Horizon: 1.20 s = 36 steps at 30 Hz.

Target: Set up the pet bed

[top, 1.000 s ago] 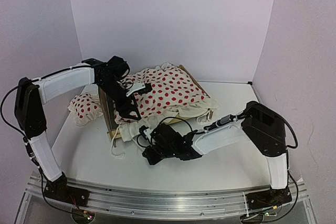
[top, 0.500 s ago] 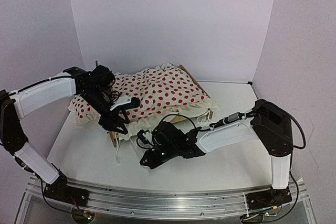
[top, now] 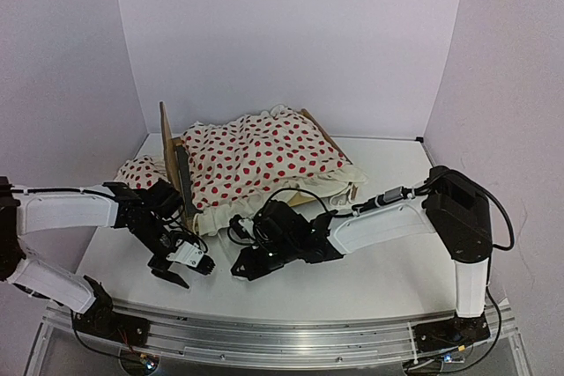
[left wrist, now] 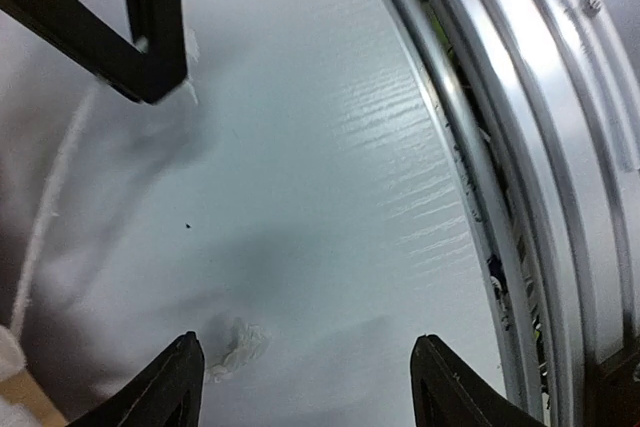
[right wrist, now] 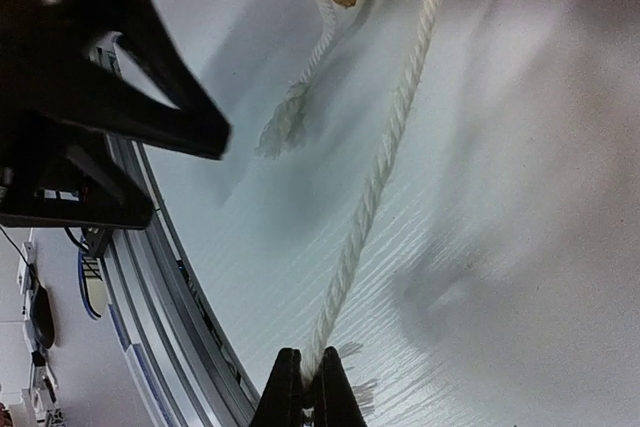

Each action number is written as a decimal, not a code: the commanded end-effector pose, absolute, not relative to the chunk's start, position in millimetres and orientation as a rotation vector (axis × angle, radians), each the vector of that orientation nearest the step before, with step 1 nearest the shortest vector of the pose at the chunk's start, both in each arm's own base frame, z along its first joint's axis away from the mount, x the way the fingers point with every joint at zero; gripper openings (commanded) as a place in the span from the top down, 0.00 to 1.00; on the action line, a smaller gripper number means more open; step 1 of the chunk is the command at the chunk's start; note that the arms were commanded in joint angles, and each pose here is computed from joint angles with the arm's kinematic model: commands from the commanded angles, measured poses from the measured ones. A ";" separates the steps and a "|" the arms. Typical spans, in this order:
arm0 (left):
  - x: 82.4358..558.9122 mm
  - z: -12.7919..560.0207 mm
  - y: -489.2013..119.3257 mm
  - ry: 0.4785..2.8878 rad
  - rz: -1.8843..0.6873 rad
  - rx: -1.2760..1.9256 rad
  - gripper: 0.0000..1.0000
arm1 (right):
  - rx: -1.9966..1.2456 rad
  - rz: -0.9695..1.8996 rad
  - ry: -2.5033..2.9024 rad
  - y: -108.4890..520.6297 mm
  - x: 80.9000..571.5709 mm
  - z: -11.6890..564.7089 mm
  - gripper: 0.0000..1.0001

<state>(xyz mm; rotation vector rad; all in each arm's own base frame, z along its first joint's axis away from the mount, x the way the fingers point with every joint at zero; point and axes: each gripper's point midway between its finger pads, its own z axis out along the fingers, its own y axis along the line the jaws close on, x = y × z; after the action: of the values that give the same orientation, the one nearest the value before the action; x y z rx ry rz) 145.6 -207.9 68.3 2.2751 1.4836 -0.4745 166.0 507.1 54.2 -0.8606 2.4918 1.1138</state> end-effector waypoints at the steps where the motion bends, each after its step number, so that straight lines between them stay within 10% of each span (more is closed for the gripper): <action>1: 186.2 43.8 -213.6 1.463 -0.238 2.276 0.27 | -0.881 1.179 2.468 516.9 159.8 74.0 1.00; 10: 200.4 4.3 -191.0 1.431 -0.006 2.333 0.54 | -0.868 1.157 2.476 511.3 160.3 72.6 1.00; 16: 190.9 45.9 -226.4 1.512 -0.306 2.194 1.00 | -0.880 1.128 2.489 506.4 159.5 63.1 1.00; 25: 206.7 176.9 -310.0 1.705 -0.892 1.710 1.00 | -0.870 1.018 2.430 498.7 167.3 42.0 1.00; 36: 212.0 153.2 -343.6 1.855 -1.012 1.523 1.00 | -0.942 1.102 2.237 521.8 156.3 67.7 1.00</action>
<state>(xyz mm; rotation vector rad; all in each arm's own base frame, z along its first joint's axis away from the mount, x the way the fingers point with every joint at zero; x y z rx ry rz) 217.2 -327.3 161.5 1.5999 1.7963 -0.9318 165.0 504.3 40.0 -0.8653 2.3877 1.0385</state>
